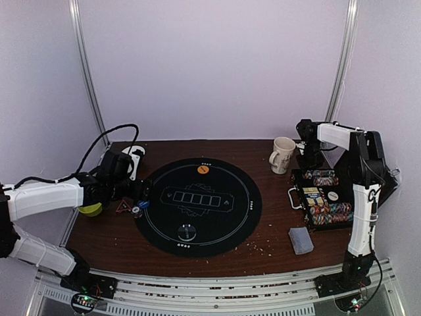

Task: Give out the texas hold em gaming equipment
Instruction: Pick up the pile of poker chips from the chip case.

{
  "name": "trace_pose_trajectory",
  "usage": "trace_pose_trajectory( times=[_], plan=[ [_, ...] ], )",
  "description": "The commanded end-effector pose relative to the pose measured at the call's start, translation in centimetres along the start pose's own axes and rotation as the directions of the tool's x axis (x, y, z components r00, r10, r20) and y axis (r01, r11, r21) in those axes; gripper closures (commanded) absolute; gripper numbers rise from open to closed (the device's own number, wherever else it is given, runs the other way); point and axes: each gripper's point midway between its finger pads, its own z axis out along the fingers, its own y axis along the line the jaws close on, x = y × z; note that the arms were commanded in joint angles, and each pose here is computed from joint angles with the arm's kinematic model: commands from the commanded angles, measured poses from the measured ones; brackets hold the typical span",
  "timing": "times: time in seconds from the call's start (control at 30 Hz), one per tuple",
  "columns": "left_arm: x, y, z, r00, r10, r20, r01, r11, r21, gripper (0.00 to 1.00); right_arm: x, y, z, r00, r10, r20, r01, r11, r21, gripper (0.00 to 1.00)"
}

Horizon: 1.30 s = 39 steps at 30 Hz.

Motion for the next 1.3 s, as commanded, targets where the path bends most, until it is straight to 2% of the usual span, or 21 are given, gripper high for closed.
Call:
trace_pose_trajectory(
  times=[0.0, 0.27, 0.47, 0.67, 0.9, 1.07, 1.17, 1.27],
  plan=[
    [-2.0, -0.2, -0.1, 0.998, -0.011, 0.056, 0.011, 1.000, 0.014, 0.05, 0.8, 1.1, 1.6, 0.998, -0.050, -0.044, 0.051, 0.998, 0.037, 0.53],
    [-1.6, -0.8, 0.4, 0.999, -0.003, 0.038, 0.001, 0.999, 0.045, 0.05, 0.1, 1.0, -0.2, 0.998, -0.056, -0.002, 0.056, 0.992, 0.115, 0.53],
    [-1.3, -1.2, 0.8, 1.000, 0.008, 0.024, -0.010, 0.998, 0.057, 0.05, 0.6, 1.1, 0.1, 0.998, -0.057, -0.018, 0.058, 0.991, 0.118, 0.54],
    [-1.1, -1.3, 0.9, 1.000, 0.019, 0.019, -0.020, 0.998, 0.062, 0.05, 0.9, 2.0, 0.8, 1.000, -0.030, -0.007, 0.030, 0.998, 0.046, 0.60],
    [-1.0, -1.2, 0.8, 1.000, 0.026, 0.017, -0.027, 0.998, 0.060, 0.05, 1.5, 2.2, 2.1, 1.000, 0.002, -0.025, -0.001, 1.000, 0.014, 0.61],
    [-0.9, -1.3, 0.8, 1.000, 0.026, 0.014, -0.027, 0.998, 0.063, 0.05, 1.9, 1.1, 2.9, 0.999, 0.029, -0.032, -0.027, 0.999, 0.043, 0.69],
    [-1.0, -1.3, 0.8, 1.000, 0.025, 0.016, -0.026, 0.998, 0.065, 0.05, 2.3, -0.3, 3.2, 0.998, 0.049, -0.048, -0.043, 0.993, 0.108, 0.73],
    [-1.5, -1.3, 0.4, 0.999, 0.024, 0.035, -0.026, 0.997, 0.072, 0.05, 2.5, -0.2, 3.1, 0.997, 0.054, -0.052, -0.049, 0.995, 0.092, 0.77]
  ],
)
